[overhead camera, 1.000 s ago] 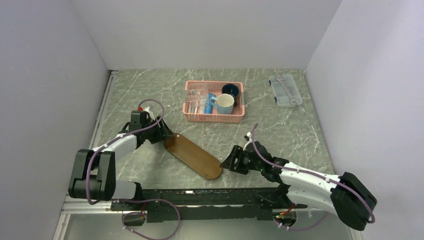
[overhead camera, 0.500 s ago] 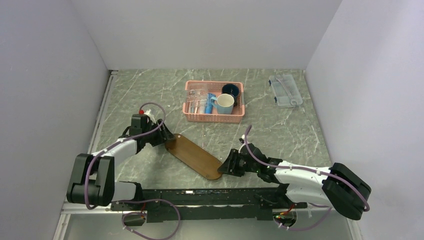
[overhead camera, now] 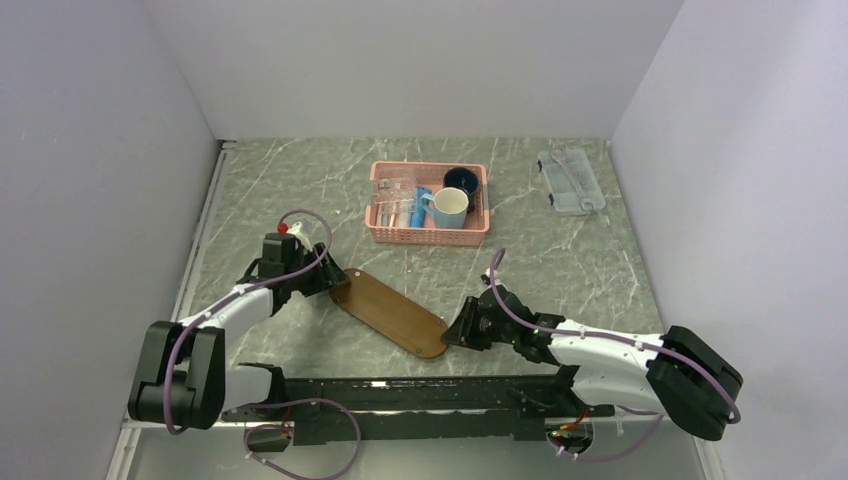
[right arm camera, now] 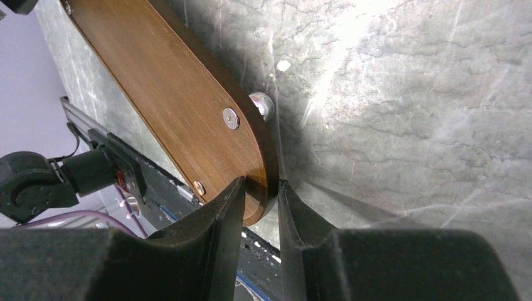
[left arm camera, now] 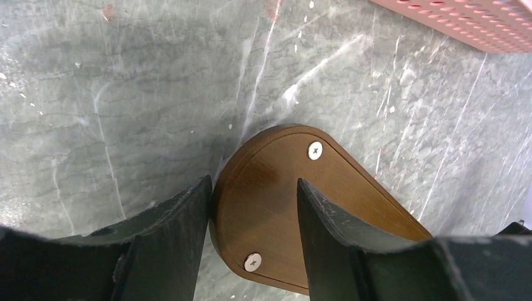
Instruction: Prepare toiletry sets of a toothbrush and toothpaste on the tray
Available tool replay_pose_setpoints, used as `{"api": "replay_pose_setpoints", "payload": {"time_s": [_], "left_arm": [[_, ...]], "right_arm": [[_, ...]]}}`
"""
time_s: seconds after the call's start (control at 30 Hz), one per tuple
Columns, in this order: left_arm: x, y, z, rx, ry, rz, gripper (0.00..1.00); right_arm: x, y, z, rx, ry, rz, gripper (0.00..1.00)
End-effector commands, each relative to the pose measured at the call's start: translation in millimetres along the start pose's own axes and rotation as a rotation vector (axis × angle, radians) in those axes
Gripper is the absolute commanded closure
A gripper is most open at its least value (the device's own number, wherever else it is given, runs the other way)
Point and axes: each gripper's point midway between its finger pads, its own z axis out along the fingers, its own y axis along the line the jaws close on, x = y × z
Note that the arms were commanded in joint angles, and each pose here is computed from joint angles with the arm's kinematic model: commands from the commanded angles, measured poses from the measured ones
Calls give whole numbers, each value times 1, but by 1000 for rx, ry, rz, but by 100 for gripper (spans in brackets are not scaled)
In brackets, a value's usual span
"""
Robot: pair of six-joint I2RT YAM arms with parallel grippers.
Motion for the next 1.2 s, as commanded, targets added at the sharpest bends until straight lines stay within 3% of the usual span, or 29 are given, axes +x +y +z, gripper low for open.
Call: {"api": "replay_pose_setpoints", "payload": {"time_s": [0.0, 0.4, 1.17], "left_arm": [[6, -15, -5, 56, 4, 44, 44], [24, -18, -8, 53, 44, 55, 50], [72, -44, -19, 101, 119, 141, 52]], "right_arm": [[-25, 32, -6, -62, -92, -32, 72], [-58, 19, -19, 7, -147, -74, 73], [-97, -15, -17, 119, -161, -134, 70]]}}
